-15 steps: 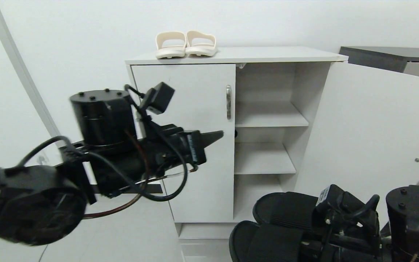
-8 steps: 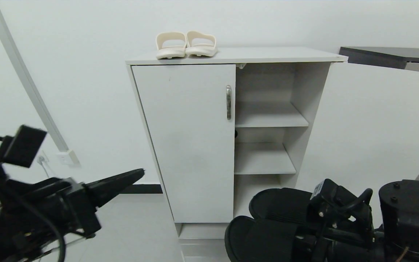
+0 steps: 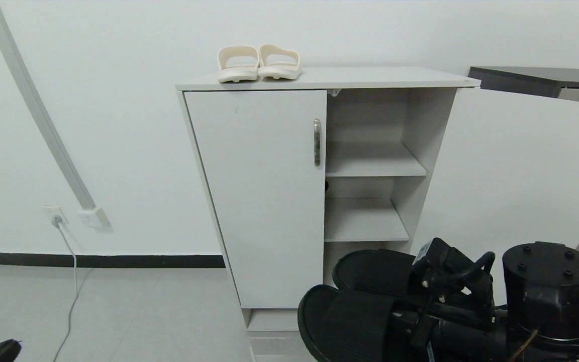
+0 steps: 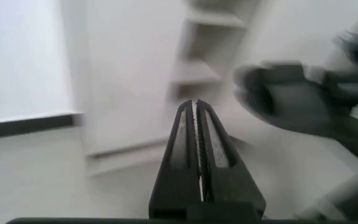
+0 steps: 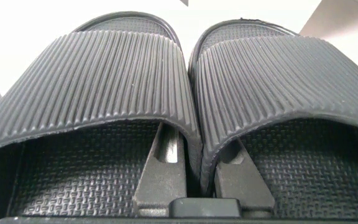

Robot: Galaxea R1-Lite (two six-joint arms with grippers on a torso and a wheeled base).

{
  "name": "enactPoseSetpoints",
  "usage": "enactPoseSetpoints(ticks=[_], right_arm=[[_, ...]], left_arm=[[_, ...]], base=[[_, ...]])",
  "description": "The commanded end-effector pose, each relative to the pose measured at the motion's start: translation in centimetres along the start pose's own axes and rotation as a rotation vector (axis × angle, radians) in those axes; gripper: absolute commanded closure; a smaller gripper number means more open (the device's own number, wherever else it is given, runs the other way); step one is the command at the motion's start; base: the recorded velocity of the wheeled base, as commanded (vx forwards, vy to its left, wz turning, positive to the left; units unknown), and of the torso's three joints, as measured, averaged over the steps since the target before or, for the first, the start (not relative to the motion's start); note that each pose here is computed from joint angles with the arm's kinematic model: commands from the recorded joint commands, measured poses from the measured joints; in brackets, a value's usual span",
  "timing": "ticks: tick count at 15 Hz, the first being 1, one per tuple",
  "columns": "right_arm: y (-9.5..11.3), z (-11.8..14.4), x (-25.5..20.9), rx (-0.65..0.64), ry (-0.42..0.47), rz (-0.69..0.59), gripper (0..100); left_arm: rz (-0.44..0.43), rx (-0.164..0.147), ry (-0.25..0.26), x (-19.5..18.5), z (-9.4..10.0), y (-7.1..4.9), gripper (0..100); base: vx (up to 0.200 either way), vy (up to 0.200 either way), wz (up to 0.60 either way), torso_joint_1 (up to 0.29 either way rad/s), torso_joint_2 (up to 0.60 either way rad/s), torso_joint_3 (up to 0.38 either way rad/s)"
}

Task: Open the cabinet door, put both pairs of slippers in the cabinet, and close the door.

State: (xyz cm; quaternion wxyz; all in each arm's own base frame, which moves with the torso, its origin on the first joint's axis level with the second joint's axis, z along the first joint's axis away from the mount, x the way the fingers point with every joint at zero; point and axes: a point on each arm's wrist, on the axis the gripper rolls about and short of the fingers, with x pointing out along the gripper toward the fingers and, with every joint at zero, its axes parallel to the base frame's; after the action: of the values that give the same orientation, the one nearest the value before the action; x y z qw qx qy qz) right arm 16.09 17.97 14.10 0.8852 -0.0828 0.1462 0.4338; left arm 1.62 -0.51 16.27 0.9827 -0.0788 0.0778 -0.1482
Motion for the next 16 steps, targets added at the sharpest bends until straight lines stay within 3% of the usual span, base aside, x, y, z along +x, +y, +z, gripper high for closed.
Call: enactPoseSetpoints(ticks=[1,2,4,7,8,12,13,14,16], right_arm=[[0.0,-0.2,0.1,0.0,0.009,0.002,100],[0.0,-0.2,0.1,0.0,0.01,0.0,100],[0.2,-0.3,0.1,-0.002,0.013,0.006,100],[0.4,-0.4,-0.1,-0.007,0.013,0.015,100],[0.4,-0.4,-0.1,-0.007,0.013,0.015,100],[0.4,-0.4,-0.1,-0.005,0.015,0.015,100],[0.4,-0.4,0.0,-0.005,0.016,0.015,100],[0.4,-0.4,0.0,-0.006,0.018,0.012,100],[0.3,-0.3,0.1,-0.007,0.015,-0.02,100]], left_arm=[[0.045,0.016,-0.11,-2.2,-0.7,0.2,100],[0.241,0.025,-0.097,-2.0,-2.2,0.7,100],[0.399,0.058,-0.083,-1.9,-4.2,1.1,100],[0.461,0.069,-0.135,-2.6,-6.1,1.1,100],[0.487,0.071,-0.175,-2.9,-6.9,1.1,100],[0.482,0.098,-0.22,-3.0,-8.7,1.2,100],[0.42,0.116,-0.209,-2.9,-8.7,1.1,100],[0.346,0.151,-0.156,-2.8,-9.1,1.0,100],[0.295,0.171,-0.151,-2.7,-9.2,0.9,100]], base=[[0.0,0.0,0.0,0.0,0.0,0.0],[0.0,0.0,0.0,0.0,0.0,0.0],[0.0,0.0,0.0,0.0,0.0,0.0],[0.0,0.0,0.0,0.0,0.0,0.0],[0.0,0.0,0.0,0.0,0.0,0.0],[0.0,0.0,0.0,0.0,0.0,0.0],[0.0,0.0,0.0,0.0,0.0,0.0],[0.0,0.0,0.0,0.0,0.0,0.0],[0.0,0.0,0.0,0.0,0.0,0.0]])
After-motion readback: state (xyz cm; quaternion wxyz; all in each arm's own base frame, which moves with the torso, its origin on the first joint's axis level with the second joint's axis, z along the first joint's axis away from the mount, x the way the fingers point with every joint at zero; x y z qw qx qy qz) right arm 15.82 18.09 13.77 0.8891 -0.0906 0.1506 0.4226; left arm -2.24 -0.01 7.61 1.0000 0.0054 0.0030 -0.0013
